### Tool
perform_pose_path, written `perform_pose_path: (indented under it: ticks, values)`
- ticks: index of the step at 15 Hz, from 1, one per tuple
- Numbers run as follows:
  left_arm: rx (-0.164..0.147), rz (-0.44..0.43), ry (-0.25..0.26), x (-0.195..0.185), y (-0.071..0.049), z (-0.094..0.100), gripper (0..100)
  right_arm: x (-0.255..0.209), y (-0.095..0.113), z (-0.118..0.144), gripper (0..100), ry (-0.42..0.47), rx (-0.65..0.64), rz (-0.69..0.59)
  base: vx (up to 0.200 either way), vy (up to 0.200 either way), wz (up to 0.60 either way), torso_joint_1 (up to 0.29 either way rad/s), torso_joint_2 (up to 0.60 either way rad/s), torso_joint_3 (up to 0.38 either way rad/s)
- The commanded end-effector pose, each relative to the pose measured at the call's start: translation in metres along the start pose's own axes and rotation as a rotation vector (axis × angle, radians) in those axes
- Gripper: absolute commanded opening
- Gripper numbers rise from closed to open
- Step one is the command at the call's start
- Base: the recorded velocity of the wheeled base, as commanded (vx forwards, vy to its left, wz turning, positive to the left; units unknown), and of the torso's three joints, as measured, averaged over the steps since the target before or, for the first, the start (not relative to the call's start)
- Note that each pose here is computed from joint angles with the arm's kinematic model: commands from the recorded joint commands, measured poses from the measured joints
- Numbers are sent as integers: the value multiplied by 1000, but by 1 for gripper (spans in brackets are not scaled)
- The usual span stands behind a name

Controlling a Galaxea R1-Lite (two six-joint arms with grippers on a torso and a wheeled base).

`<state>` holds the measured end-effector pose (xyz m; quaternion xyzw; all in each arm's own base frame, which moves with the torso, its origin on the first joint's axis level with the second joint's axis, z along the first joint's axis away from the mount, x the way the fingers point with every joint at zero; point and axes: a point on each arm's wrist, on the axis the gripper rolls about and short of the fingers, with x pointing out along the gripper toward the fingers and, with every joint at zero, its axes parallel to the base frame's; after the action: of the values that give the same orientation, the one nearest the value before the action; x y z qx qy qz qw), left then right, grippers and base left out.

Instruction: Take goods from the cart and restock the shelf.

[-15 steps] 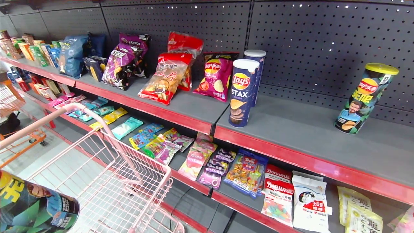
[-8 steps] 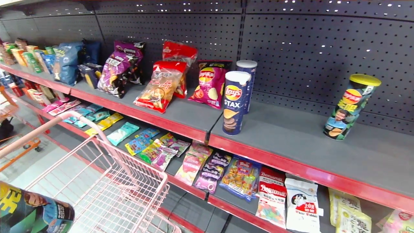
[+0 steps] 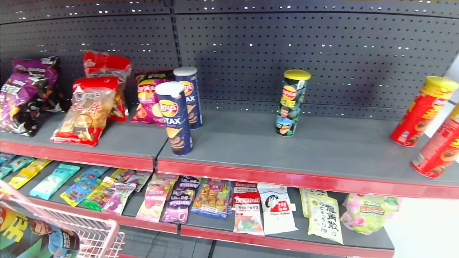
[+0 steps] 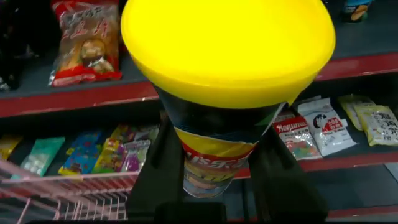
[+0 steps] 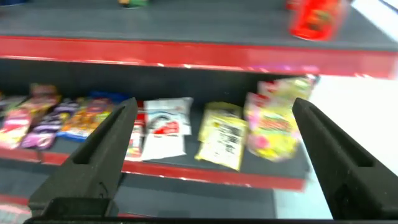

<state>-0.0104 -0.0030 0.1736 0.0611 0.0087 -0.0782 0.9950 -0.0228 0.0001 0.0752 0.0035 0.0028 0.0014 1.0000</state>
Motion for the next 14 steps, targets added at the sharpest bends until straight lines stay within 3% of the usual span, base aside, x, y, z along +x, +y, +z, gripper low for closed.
perform_pose_path:
  ticks: [1, 2, 5, 9, 14]
  values:
    - [47, 13, -5, -1, 0, 2, 0, 0, 0, 0, 100, 2, 1, 2, 0, 0, 0, 0, 0, 0]
    - [69, 14, -11, -1, 0, 3, 0, 0, 0, 0, 100, 1, 1, 0, 0, 0, 0, 0, 0, 0]
    - [73, 40, -16, -2, 1, 6, 0, 0, 0, 0, 100, -1, 1, 2, 0, 0, 0, 0, 0, 0]
    - [79, 43, -17, -2, 1, 6, 0, 0, 0, 0, 100, 1, 1, 2, 200, 0, 0, -5, -7, 1]
    - [90, 25, -53, -9, 0, 4, 0, 0, 0, 0, 100, 1, -1, 3, 0, 0, 0, 0, 0, 0]
